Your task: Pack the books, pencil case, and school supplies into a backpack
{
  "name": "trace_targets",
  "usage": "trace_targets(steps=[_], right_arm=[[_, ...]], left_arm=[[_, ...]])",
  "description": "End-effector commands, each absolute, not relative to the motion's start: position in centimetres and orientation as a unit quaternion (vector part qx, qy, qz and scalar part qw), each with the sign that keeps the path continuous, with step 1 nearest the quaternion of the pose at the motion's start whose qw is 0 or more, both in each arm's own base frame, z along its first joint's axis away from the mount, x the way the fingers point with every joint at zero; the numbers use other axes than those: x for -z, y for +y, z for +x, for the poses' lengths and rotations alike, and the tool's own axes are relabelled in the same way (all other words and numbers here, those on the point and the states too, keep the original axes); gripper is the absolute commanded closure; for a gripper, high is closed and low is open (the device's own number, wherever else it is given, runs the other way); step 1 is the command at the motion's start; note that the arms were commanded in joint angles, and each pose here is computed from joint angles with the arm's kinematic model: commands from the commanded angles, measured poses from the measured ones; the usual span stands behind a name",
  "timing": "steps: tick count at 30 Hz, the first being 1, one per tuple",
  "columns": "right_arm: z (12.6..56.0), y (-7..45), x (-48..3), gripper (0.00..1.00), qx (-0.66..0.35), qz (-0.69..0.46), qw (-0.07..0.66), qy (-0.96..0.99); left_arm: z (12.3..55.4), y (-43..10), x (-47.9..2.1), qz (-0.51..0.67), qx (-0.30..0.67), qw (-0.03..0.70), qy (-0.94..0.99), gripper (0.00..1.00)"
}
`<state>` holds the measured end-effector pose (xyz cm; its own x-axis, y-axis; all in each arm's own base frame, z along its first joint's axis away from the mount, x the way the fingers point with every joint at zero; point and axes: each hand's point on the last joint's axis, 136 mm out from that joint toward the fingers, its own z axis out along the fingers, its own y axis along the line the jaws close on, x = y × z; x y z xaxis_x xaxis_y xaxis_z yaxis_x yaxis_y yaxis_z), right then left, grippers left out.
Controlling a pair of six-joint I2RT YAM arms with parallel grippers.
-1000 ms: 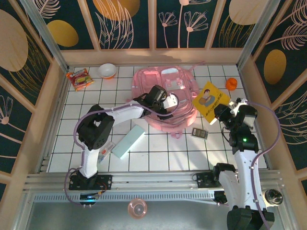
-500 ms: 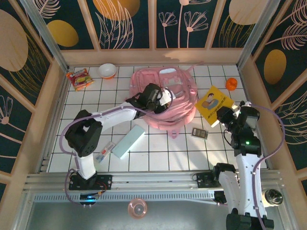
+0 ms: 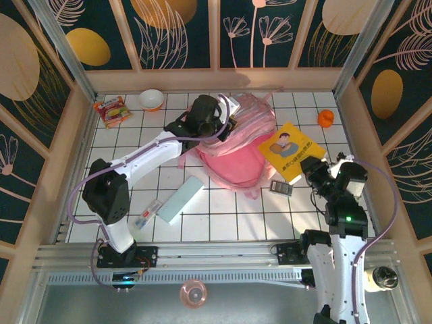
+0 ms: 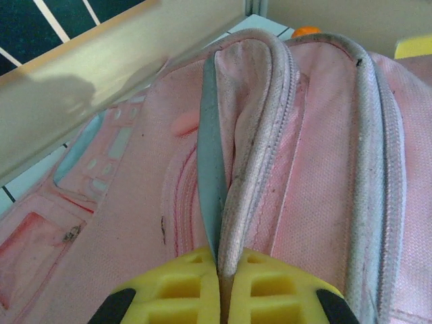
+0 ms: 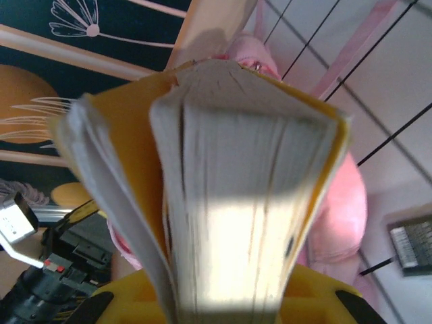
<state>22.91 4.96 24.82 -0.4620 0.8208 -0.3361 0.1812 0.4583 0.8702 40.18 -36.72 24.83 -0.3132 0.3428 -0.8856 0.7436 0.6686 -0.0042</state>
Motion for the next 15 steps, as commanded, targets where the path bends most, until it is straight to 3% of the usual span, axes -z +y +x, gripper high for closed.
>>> trace_targets(steps=[1,15], right_arm=[[23.4,7.0,-27.3,1.00,-0.488,0.303,0.403,0.713],[28.0,13.4,-24.3,1.00,-0.550,0.348,0.403,0.643]], left_arm=[[40.5,-37.5,-33.9,0.311,0.272,0.549,0.727,1.00],[41.4,-38.5,-34.3,0.307,0.306,0.533,0.727,1.00]])
